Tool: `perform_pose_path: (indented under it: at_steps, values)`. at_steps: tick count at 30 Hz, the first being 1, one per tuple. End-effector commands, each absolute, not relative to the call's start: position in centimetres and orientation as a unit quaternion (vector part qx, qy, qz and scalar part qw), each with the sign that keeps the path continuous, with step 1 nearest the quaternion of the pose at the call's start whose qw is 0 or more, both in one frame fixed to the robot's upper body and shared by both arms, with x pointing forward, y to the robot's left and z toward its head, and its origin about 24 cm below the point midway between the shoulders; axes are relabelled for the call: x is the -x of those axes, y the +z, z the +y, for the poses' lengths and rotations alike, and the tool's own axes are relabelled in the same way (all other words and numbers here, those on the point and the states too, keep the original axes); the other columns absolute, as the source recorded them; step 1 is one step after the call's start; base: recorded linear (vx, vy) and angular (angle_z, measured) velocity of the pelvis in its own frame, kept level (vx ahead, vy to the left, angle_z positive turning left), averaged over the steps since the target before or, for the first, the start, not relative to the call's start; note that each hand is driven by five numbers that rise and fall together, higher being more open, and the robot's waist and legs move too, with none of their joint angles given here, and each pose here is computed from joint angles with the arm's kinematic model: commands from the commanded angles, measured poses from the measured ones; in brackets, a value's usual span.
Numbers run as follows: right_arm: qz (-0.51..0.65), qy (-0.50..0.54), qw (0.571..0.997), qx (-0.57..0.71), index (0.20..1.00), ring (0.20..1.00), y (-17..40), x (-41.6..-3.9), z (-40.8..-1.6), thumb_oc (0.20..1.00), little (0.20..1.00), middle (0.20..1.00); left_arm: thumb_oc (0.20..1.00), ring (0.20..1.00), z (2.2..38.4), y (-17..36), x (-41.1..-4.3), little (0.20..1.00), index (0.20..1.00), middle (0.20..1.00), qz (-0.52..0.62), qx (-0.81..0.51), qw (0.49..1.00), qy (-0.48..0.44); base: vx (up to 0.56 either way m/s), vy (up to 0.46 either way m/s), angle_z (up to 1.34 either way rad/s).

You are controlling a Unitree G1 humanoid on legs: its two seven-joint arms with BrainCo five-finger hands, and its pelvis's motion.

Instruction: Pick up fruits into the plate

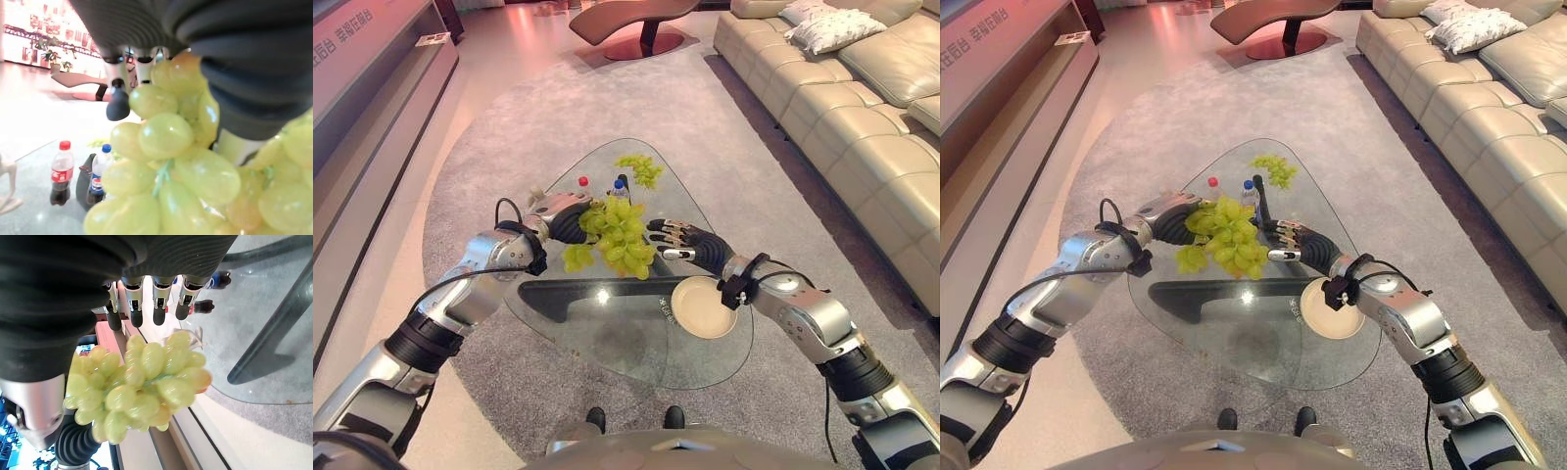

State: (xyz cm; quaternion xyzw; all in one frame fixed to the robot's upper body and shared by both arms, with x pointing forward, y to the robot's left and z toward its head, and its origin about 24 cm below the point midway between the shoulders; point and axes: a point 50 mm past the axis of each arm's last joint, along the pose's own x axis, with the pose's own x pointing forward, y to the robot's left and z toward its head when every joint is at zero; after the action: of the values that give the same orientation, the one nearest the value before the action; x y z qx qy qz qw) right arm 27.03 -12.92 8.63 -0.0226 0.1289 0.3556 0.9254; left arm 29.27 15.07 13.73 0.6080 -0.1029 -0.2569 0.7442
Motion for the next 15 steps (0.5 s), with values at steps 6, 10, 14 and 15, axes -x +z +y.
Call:
perform_pose_path:
  at_steps: [6,10,14,15]
  values:
    - [0.068,0.421,0.904,-0.006,1.000,1.000,12.0,-27.3,-8.8,1.000,1.000,1.000,0.200,0.200,11.1,18.2,-30.2,0.200,0.200,0.200,-0.211,-0.634,0.698,-0.255,0.00,0.000,0.00]
    - [0.069,0.430,0.900,-0.008,1.000,1.000,12.1,-27.3,-7.9,1.000,1.000,1.000,0.200,0.200,10.4,18.3,-30.0,0.200,0.200,0.200,-0.216,-0.639,0.689,-0.264,0.00,0.000,0.00]
    - [0.072,0.435,0.897,-0.005,1.000,1.000,12.3,-27.2,-7.5,1.000,1.000,1.000,0.200,0.200,10.1,18.7,-29.9,0.200,0.200,0.200,-0.222,-0.641,0.683,-0.270,0.00,0.000,0.00]
    - [0.074,0.435,0.897,-0.003,1.000,1.000,12.3,-27.3,-7.3,1.000,1.000,1.000,0.200,0.200,9.9,18.9,-29.9,0.200,0.200,0.200,-0.224,-0.642,0.682,-0.271,0.00,0.000,0.00]
